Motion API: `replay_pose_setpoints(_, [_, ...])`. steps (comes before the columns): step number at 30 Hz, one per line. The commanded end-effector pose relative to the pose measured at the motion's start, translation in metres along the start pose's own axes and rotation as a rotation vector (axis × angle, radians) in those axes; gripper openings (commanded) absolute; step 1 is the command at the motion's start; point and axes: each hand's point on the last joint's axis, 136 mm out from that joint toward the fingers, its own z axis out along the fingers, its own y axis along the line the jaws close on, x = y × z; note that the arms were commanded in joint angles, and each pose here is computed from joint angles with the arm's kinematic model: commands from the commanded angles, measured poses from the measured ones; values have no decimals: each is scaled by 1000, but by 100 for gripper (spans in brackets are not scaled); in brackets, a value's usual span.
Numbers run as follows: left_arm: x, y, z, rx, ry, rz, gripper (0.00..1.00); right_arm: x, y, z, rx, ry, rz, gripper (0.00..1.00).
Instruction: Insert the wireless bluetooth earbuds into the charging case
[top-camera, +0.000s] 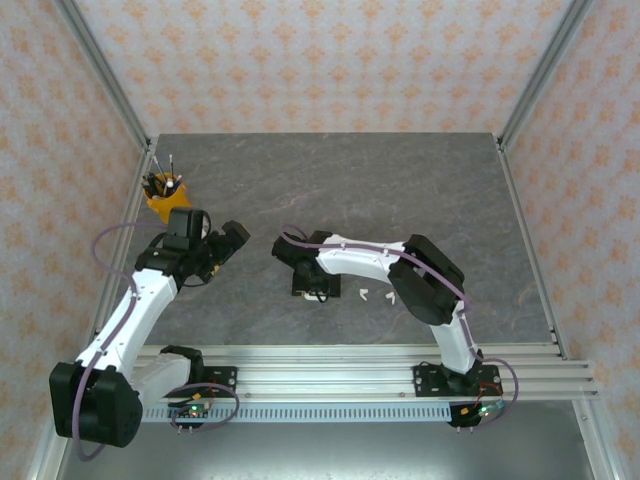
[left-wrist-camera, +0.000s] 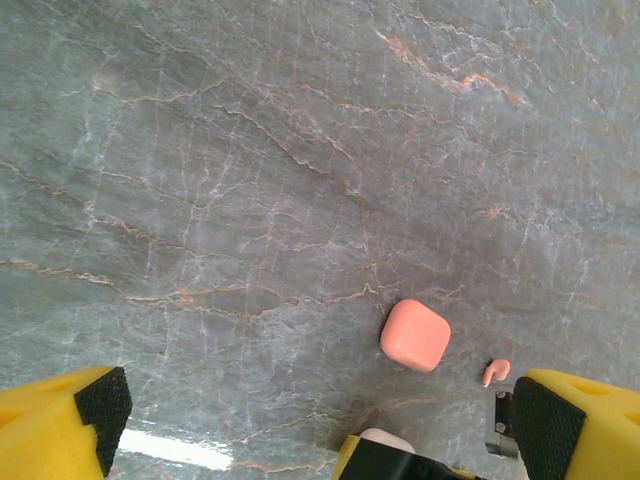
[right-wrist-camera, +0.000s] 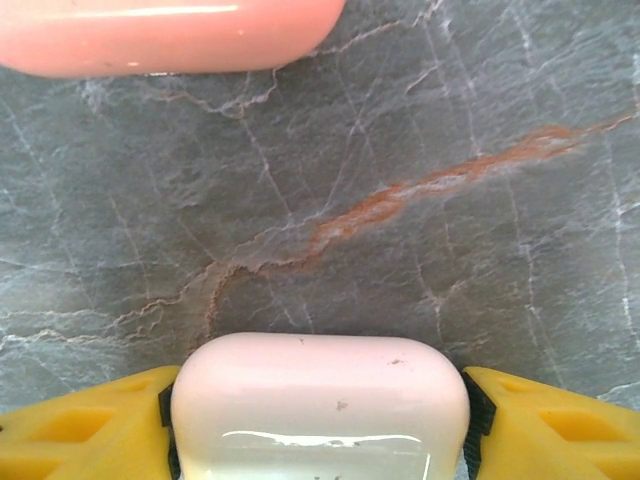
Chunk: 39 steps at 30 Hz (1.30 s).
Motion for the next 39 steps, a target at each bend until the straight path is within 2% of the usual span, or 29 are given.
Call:
replay_pose_setpoints(1, [-2,8,-11,-52,-32,-30,100,0,-14,6,45,6,8,68])
replay_pose_setpoints(4, [-3,16,-16,-79,-59,-53,100,1,-12,3,40,10,18,66])
replay_pose_setpoints(10, [0,17,-16,-31,-80,-72,100,-1,-7,-13,-3,-13,54,61])
replay_pose_setpoints(22, [12,4,8,85,-9,-48,100,-19,7,-48,-89,-82,116,58])
replay_pose_setpoints(31, [34,6,30,176,53,16,100,-52,18,-62,-169,-107,213,58])
replay_pose_setpoints(39, [44,5,34,264,25,80,100,-92,24,-68,-283,-94,357,58])
